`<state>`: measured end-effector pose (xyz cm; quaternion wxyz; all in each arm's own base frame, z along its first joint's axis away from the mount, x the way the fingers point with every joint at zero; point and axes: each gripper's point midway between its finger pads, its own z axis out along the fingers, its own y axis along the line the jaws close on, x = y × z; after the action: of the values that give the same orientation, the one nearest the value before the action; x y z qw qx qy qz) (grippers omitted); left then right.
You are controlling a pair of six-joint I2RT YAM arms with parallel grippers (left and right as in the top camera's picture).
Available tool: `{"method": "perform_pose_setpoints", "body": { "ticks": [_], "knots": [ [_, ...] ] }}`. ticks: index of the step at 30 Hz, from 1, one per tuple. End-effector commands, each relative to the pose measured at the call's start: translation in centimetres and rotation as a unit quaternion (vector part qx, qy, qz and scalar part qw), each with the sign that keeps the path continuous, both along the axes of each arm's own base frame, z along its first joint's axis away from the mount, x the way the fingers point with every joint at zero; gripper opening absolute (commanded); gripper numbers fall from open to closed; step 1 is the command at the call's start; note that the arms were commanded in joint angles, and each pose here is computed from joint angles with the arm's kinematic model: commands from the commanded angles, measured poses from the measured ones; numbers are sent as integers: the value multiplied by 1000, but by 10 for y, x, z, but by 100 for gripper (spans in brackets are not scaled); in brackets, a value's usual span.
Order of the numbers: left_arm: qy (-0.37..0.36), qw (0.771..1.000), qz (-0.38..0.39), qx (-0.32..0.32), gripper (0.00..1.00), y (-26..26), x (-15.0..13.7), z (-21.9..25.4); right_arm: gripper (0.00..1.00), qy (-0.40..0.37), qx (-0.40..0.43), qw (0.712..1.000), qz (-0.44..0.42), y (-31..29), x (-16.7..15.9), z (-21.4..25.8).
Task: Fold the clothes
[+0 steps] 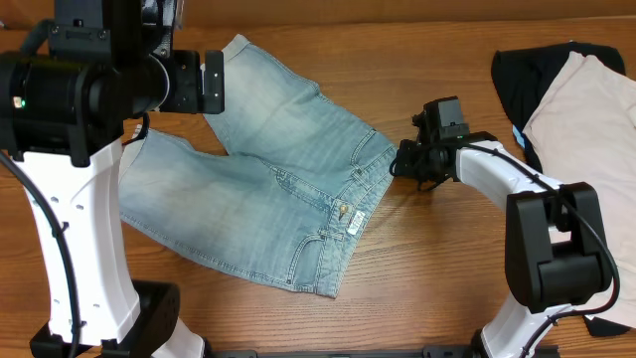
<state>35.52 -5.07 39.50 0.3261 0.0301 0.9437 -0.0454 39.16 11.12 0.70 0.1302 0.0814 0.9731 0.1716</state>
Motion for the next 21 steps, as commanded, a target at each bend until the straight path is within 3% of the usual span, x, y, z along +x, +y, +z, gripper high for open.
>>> {"method": "perform_pose_setpoints", "body": {
  "ticks": [1, 16, 17, 18, 19, 20, 21],
  "knots": [
    [24, 1000, -5, 5, 100, -2, 9, -16, 4, -19, 0, 1000, -4, -10, 13, 18],
    [81, 997, -11, 15, 100, -9, 42, -61, 4, -186, -30, 977, -97, -124, 114, 138],
    [88, 996, -11, 16, 100, -9, 45, -66, 13, -192, -30, 976, -102, -129, 117, 141],
    [95, 995, -11, 17, 100, -10, 48, -71, 36, -195, -31, 975, -105, -132, 118, 144],
    [103, 994, -13, 19, 100, -11, 53, -79, 66, -196, -32, 974, -105, -135, 118, 145],
    [111, 994, -14, 20, 100, -12, 56, -86, 91, -193, -33, 975, -105, -136, 117, 146],
    [118, 993, -16, 22, 100, -12, 61, -93, 100, -188, -34, 976, -103, -136, 115, 146]
  ]
}}
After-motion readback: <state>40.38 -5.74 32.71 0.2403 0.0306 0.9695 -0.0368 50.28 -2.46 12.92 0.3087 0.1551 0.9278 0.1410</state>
